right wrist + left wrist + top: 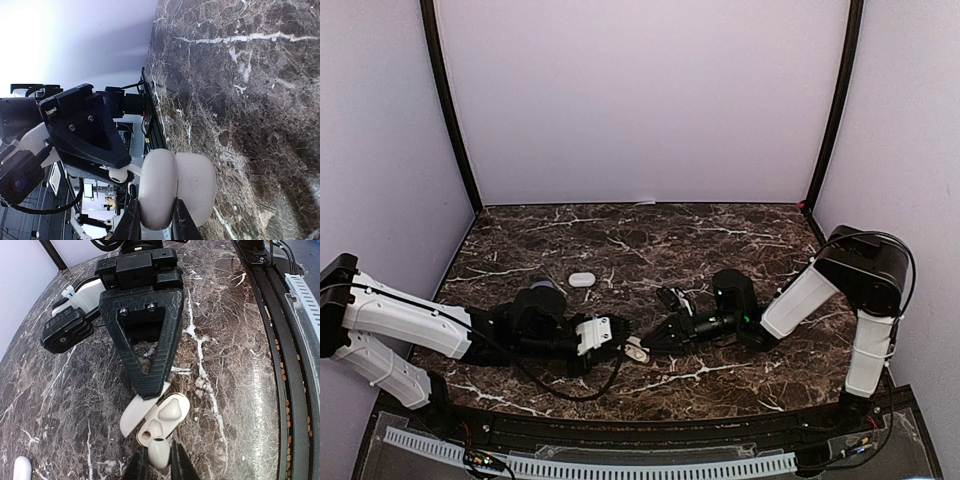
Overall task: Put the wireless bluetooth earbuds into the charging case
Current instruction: Insert the left earbud into the left side groove of the charging case.
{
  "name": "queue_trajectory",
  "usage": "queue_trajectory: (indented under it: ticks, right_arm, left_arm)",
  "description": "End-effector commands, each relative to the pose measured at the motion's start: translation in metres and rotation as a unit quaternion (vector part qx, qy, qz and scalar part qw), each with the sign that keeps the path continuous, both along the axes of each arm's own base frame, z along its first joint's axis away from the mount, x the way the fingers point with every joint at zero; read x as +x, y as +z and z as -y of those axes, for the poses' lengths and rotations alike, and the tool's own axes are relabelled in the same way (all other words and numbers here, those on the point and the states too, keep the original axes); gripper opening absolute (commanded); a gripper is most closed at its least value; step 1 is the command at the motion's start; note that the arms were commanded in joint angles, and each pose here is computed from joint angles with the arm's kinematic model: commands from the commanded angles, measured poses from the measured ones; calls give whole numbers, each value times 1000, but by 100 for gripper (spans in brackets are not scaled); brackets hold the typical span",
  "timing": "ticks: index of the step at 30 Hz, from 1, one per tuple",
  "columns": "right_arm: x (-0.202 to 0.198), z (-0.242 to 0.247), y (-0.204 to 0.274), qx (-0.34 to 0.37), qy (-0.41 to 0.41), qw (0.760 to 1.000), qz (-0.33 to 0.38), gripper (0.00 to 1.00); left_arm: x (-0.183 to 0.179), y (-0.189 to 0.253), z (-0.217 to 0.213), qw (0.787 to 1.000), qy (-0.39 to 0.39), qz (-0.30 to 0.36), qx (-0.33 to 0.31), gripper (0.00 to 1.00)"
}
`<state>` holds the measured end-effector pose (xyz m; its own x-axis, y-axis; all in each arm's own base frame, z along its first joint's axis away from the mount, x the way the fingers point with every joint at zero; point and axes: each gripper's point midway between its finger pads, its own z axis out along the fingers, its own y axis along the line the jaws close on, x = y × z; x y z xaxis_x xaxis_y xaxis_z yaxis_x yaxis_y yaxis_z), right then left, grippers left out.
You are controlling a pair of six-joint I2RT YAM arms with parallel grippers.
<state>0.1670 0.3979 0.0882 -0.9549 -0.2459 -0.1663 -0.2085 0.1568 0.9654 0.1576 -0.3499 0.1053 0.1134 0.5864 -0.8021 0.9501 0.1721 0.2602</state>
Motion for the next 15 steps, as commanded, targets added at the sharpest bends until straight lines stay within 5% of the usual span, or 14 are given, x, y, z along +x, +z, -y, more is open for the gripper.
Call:
queue_trajectory:
  ticks: [1, 15]
  right_arm:
    - [1, 1, 1, 7, 4, 1000, 8, 12]
    - [5, -3, 4, 8, 4, 1000, 13, 12]
  left_arm:
    - [2, 13, 6, 1000, -4, 17, -18, 13]
    - [-1, 13, 0, 1000, -2, 17, -26, 13]
